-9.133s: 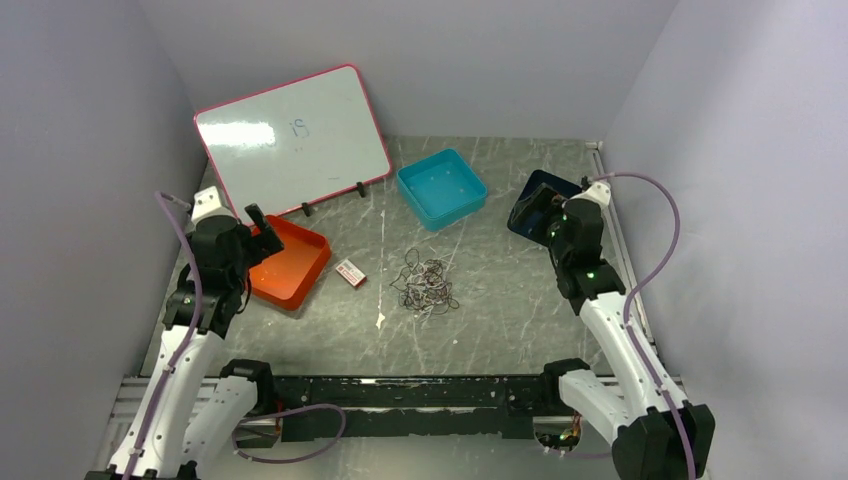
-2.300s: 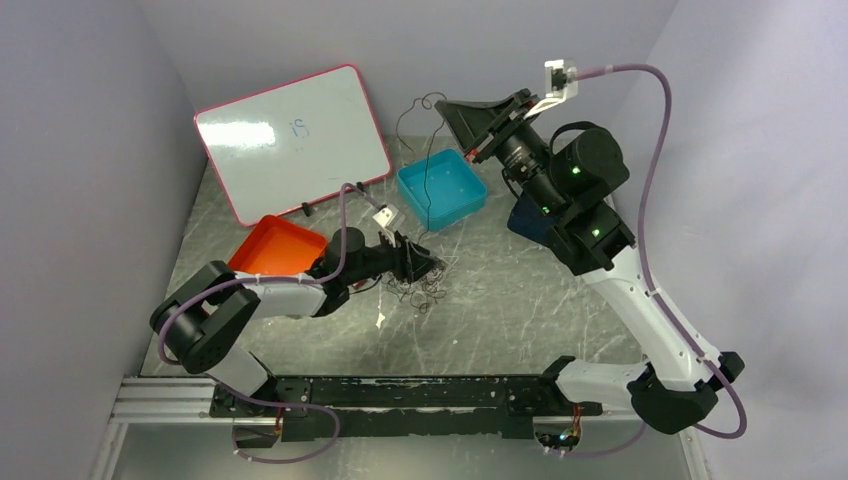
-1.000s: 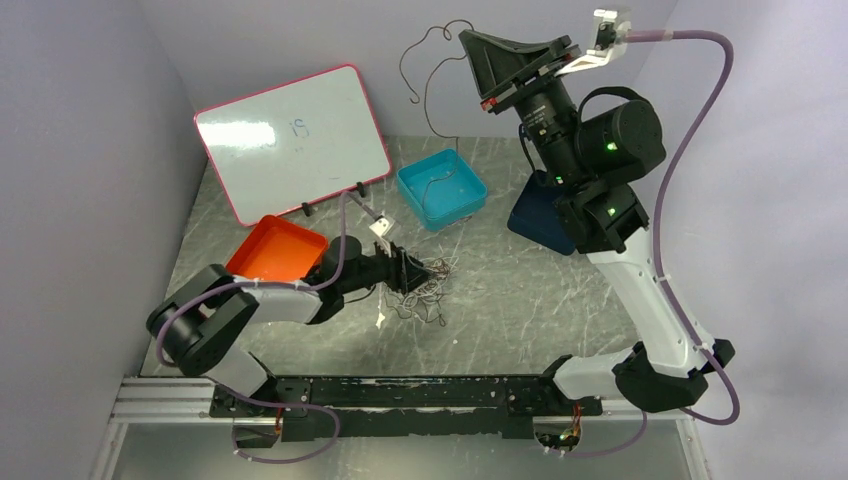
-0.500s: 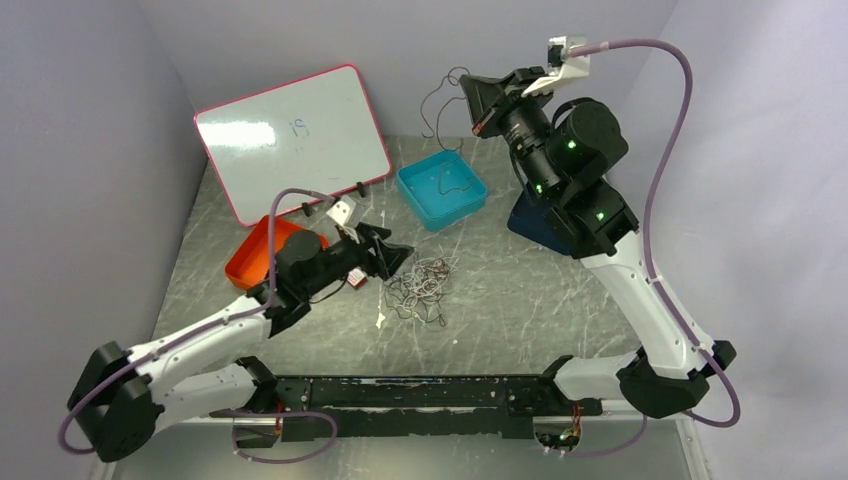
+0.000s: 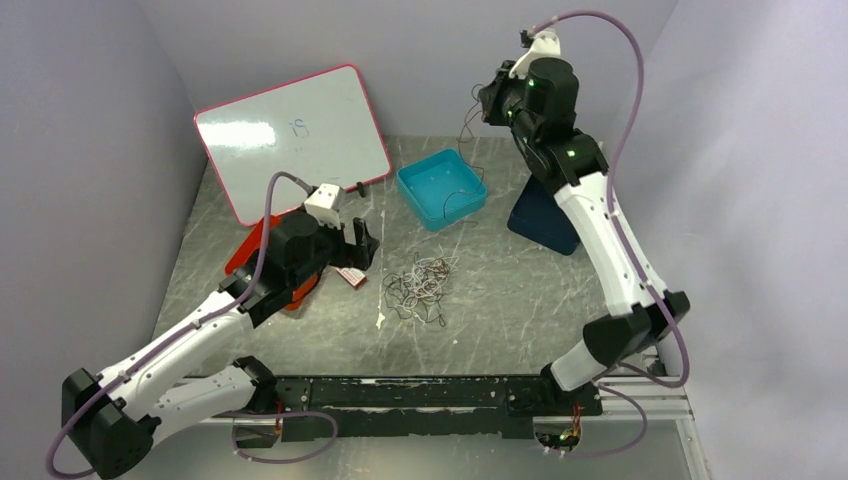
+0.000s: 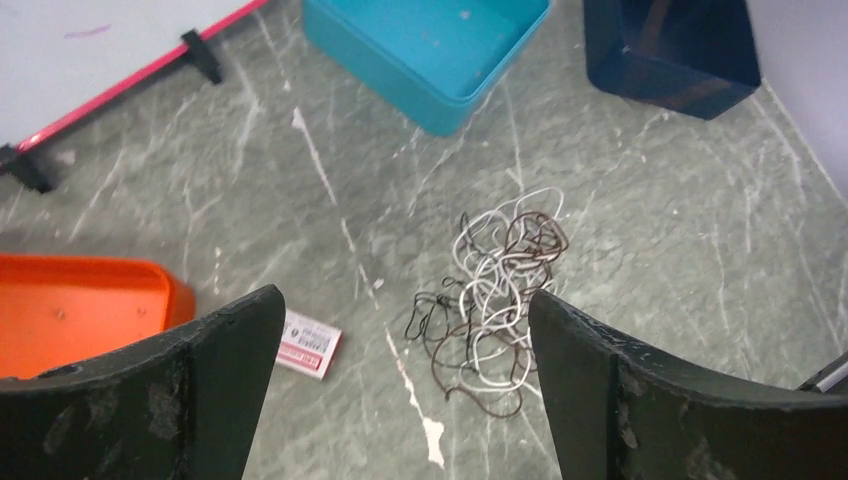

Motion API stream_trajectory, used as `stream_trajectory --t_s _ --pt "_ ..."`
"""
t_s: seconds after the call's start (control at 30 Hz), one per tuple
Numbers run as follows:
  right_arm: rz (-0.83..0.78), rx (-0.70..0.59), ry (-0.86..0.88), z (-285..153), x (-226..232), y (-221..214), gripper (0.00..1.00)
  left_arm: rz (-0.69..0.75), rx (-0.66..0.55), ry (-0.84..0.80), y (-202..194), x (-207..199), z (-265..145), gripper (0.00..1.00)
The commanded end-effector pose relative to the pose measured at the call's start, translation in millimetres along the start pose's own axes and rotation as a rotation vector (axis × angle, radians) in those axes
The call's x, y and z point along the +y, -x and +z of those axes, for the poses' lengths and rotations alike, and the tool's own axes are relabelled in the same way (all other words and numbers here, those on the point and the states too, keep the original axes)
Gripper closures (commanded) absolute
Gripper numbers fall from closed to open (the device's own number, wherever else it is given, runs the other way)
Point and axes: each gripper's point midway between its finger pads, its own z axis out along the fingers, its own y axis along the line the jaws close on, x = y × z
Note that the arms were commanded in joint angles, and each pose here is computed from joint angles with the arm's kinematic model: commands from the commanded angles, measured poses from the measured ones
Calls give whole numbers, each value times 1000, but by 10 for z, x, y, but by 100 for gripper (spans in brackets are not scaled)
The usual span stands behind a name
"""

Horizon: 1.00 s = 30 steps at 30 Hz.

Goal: Untangle the cables

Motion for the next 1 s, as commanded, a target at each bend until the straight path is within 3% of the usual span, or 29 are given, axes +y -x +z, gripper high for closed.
stream_trajectory --t_s 0.0,0.4,0.97 --pt "8 35 92 194 110 -24 100 -24 19 75 18 152 -160 2" --pt "-9 97 103 973 5 -468 100 -75 37 86 -45 162 -158 4" --pt "4 302 60 1525 -305 -1745 100 -102 52 109 -180 238 -269 6"
